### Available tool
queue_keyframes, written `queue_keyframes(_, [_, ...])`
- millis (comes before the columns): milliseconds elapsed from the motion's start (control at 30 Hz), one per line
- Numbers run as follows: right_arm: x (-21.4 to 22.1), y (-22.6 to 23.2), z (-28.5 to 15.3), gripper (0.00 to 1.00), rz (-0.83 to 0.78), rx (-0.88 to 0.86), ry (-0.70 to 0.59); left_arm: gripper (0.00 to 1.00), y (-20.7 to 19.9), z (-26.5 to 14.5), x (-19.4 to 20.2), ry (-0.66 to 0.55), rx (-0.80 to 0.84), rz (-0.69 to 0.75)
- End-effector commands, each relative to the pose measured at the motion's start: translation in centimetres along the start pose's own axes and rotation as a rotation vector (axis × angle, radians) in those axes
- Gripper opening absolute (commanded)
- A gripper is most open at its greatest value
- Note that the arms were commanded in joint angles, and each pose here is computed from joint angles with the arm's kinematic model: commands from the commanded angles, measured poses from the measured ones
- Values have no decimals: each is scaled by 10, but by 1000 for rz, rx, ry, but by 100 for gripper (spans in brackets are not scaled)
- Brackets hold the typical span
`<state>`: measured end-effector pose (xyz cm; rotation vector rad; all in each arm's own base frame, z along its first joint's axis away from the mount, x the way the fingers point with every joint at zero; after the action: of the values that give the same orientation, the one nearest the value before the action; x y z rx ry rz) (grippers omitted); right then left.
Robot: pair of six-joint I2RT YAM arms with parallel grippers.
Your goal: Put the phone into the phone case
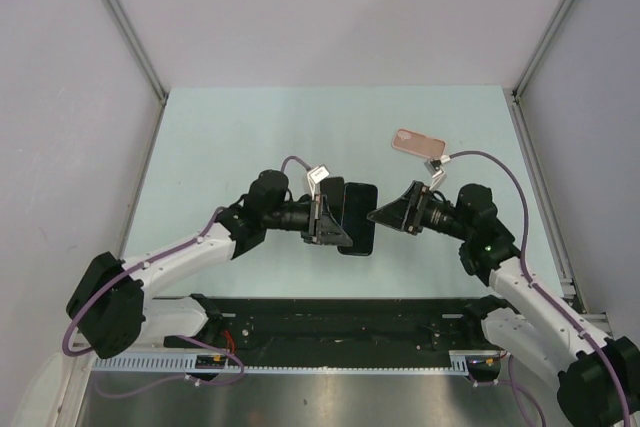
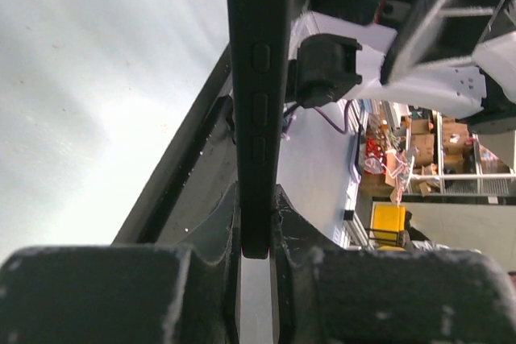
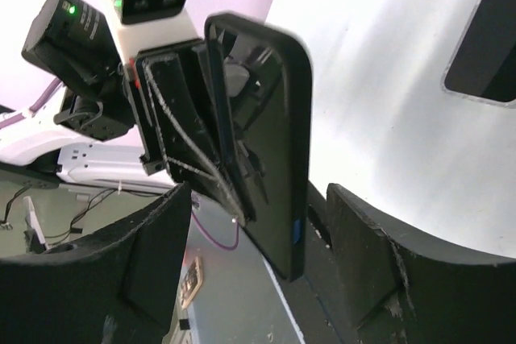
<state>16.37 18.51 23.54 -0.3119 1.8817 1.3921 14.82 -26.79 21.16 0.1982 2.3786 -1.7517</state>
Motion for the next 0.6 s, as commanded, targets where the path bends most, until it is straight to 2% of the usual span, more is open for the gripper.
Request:
queue_keyframes(0, [-16, 4, 2, 71, -72, -36, -18, 0, -29, -8, 5, 53, 151, 110])
queue_keyframes(167, [-26, 6, 10, 67, -105, -82, -22, 0, -28, -7, 8, 97, 167, 100])
queue_keyframes(233, [-28, 4, 13, 60, -100, -72, -24, 0, -26, -5, 8, 108, 161, 77])
queue_keyframes(267, [-32, 3, 15, 53, -101, -62, -28, 0, -25, -4, 7, 105, 149, 61])
queue_keyframes(300, [-33, 3, 15, 30, -125, -58, -32, 0, -25, -2, 5, 100, 138, 53])
queue_keyframes(333, [-34, 2, 15, 17, -132, -49, -32, 0, -21, -1, 6, 106, 103, 23])
queue_keyframes(400, [-36, -1, 16, 0, -144, -2, -27, 0, -15, 3, -2, 70, 42, 17])
queue_keyframes(467, [-34, -6, 16, 0, -143, 27, -16, 0, -6, 4, -2, 65, -24, -11])
queue_keyframes(567, [-32, -7, 16, 0, -138, 26, -6, 0, -10, 6, -3, 82, -5, -24])
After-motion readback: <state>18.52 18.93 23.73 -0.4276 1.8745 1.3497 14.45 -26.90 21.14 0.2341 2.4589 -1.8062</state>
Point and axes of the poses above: each gripper's point midway between its finger pads, its own z axis out along the fingers, its own y axis along the line the jaws close on, x = y × z, the point moved 6 cm from there along -z, back along the fingers, and after that the axes turned 15 degrees about -z, right-handed, at the moved point
